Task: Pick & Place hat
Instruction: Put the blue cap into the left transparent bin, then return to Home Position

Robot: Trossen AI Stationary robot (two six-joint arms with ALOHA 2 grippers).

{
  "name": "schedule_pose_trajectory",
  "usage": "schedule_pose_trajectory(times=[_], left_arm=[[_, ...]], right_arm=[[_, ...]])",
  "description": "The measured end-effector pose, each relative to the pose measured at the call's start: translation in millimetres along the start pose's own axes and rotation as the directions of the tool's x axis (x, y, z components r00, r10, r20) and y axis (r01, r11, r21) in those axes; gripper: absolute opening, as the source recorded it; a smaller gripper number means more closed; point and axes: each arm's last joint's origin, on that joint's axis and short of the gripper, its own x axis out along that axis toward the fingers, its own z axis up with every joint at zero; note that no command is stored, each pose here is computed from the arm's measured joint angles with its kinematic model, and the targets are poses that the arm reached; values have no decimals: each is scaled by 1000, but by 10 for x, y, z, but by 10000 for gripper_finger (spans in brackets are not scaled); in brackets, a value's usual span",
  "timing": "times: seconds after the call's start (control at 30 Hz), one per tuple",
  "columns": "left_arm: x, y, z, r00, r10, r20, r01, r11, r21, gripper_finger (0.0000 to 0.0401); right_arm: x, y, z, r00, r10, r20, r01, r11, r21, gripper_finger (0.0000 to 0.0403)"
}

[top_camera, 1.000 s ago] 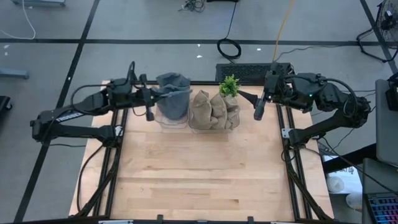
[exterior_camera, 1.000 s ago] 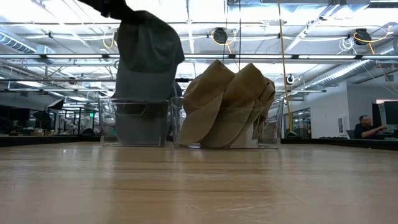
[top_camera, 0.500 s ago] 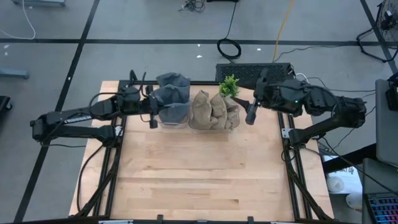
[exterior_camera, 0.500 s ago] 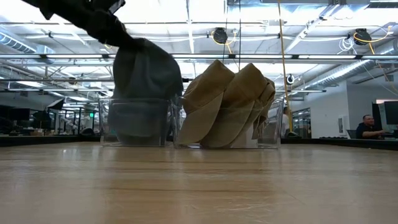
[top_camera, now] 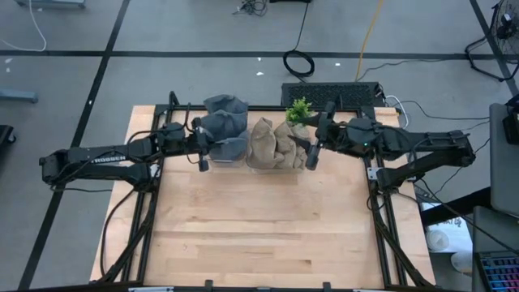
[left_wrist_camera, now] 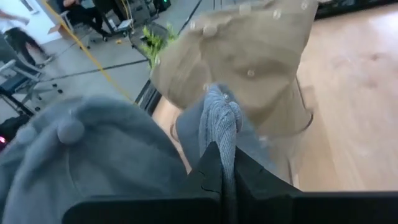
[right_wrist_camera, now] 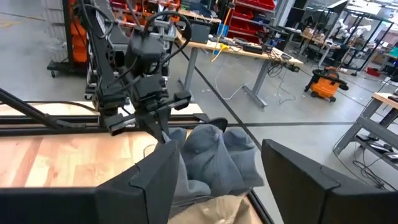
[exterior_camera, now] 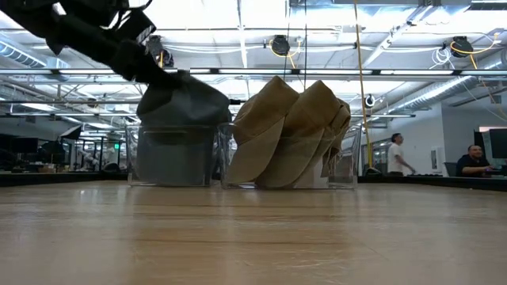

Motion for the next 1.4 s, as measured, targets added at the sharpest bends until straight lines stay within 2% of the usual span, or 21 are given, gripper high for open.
schedule_pose_trajectory(times=[0.1,0.27,0.5,0.6,0.73,0.87,0.97,1.13,1.27,1.4], left_arm=[[8,15,-77,999,29,-28,-29,1000,-1,2],[-1,123,-94,980,187,-61,-188,982,-14,3],[-15,216,-136,961,259,-97,-272,950,-156,53],[-20,230,-162,948,290,-131,-307,942,-138,76],[-31,251,-183,912,371,-175,-395,910,-128,98],[-33,249,-197,906,377,-192,-402,909,-109,112],[-35,252,-204,899,389,-203,-416,902,-113,118],[-95,243,-71,912,387,-140,-405,903,-143,120],[-208,260,95,914,400,-61,-405,906,-125,121],[-382,305,310,904,425,42,-413,895,-168,140]], right_arm=[[67,48,-115,1000,0,5,0,1000,3,216],[154,113,-277,999,-2,43,1,1000,22,219],[202,152,-392,998,-5,64,3,999,33,216],[205,155,-405,998,-2,59,0,1000,30,219],[205,175,-402,995,70,70,-72,997,25,216],[203,193,-402,989,127,75,-129,991,21,211],[203,193,-402,989,126,75,-128,992,20,211],[202,192,-400,989,126,77,-128,992,21,214],[202,191,-392,989,124,85,-127,992,24,214],[196,180,-323,982,111,153,-119,992,40,213]])
